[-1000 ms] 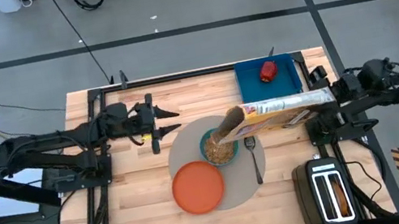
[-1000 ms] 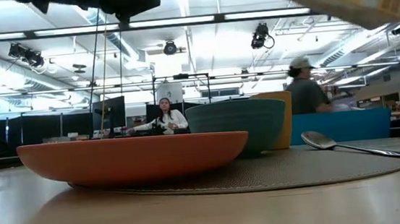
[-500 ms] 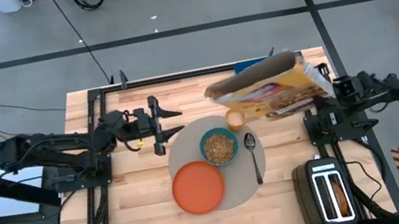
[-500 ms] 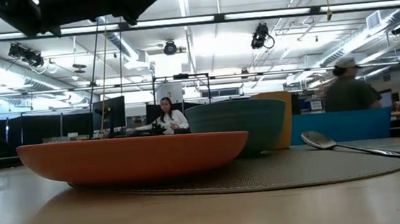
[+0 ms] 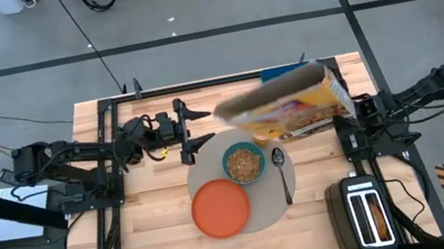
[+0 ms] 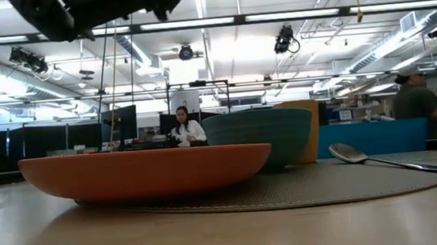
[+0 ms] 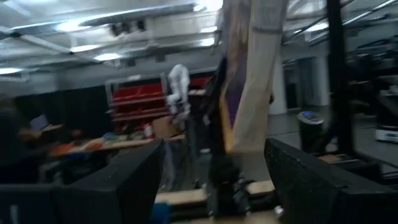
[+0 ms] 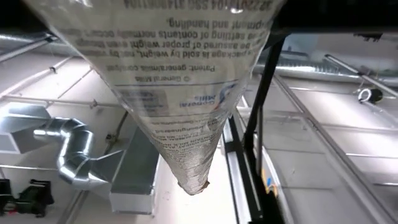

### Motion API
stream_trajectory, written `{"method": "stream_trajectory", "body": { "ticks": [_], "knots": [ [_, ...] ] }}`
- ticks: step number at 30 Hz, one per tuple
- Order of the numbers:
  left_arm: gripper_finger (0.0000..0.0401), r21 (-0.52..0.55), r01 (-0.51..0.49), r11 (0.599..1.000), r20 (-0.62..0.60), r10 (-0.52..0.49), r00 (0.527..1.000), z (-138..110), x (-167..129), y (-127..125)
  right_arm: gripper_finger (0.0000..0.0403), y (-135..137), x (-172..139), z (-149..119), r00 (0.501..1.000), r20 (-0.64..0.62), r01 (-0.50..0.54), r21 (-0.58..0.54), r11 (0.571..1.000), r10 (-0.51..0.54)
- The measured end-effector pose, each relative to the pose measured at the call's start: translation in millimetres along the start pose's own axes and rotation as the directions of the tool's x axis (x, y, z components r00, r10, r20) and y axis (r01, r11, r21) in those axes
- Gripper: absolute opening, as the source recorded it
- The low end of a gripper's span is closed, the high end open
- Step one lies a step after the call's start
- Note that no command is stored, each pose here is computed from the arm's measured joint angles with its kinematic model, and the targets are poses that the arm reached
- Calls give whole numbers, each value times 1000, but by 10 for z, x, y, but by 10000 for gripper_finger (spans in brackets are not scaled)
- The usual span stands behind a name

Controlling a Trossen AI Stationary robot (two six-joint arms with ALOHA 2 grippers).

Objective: Arrange a breakfast setting
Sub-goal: Pour the cereal from the cereal box into a bowl

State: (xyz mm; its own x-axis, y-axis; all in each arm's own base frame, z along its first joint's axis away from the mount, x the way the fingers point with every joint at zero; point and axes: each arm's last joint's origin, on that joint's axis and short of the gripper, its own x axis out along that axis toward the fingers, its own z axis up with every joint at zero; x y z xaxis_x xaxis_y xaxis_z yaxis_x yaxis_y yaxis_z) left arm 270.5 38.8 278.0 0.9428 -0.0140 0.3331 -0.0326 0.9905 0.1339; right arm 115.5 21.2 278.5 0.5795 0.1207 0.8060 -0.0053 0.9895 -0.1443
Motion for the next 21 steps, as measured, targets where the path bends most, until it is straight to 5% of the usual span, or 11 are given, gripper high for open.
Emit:
{"method": "stream_trajectory", "body": {
  "ticks": [10,21],
  "knots": [
    [286,9,140,990,72,-140,987,136,308,-68,170,5,196,-157,1000,-15,-26,-55,998,25],
    [286,-73,154,985,80,-148,986,79,694,-39,170,-64,341,-326,998,-64,-22,-72,997,18]
  ]
}}
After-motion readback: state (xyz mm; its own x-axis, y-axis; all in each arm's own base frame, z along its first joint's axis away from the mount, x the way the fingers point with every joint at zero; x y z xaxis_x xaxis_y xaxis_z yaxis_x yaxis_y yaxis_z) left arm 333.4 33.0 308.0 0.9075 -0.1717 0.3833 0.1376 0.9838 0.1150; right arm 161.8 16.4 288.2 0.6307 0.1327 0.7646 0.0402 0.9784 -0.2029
